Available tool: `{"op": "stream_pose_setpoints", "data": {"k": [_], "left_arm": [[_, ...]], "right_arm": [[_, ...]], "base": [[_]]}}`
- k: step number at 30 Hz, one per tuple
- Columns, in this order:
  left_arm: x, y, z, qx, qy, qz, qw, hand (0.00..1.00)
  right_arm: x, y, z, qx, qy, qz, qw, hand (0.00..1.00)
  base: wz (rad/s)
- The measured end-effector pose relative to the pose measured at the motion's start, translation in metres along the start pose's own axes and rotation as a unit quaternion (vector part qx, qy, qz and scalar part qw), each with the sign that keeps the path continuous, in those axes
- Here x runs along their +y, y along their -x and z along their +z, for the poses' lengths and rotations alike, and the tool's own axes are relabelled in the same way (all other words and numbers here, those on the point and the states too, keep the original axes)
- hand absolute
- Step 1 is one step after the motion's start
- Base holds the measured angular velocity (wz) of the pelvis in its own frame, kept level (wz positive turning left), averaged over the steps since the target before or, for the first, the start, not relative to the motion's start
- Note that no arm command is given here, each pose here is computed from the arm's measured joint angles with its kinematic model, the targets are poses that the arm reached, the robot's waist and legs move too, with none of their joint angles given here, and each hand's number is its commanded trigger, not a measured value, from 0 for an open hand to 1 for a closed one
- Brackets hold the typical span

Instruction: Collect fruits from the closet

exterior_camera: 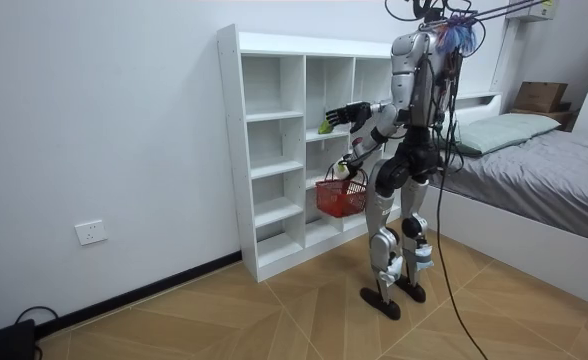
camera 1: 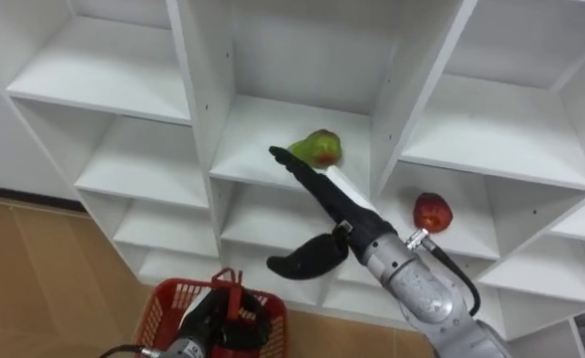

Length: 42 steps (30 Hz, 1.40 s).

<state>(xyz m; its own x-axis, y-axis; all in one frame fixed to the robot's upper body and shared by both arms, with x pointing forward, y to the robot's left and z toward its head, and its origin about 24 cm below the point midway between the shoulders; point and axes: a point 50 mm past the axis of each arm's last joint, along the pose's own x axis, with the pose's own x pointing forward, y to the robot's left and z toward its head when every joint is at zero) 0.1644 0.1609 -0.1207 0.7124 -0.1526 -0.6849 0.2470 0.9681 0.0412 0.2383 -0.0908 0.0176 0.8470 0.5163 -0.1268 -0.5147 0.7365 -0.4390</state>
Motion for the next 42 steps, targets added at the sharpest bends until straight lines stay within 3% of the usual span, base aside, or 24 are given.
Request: {"op": "stream_pose_setpoints", "data": {"k": [9, 22, 31, 42], "left_arm": [[0.006, 0.002, 0.001, -0.002, -0.02, 0.003, 1.0, 1.0], [0.012, 0.002, 0.006, -0.012, -0.016, 0.006, 1.0, 1.0], [0.018, 0.002, 0.015, -0.022, -0.079, 0.007, 0.997, 1.0], [0.031, 0.003, 0.013, -0.006, -0.083, 0.016, 0.996, 1.0]], "right_arm": [[-0.018, 0.001, 0.032, -0.067, 0.021, -0.031, 0.997, 0.0], [-0.032, 0.001, 0.032, -0.066, 0.035, -0.058, 0.996, 0.0], [-0.07, -0.006, 0.021, -0.04, 0.063, -0.114, 0.991, 0.0], [-0.104, -0.023, 0.01, -0.003, 0.071, -0.159, 0.985, 0.0]], "base": [[0.01], [0.05], [0.06], [0.09]]}}
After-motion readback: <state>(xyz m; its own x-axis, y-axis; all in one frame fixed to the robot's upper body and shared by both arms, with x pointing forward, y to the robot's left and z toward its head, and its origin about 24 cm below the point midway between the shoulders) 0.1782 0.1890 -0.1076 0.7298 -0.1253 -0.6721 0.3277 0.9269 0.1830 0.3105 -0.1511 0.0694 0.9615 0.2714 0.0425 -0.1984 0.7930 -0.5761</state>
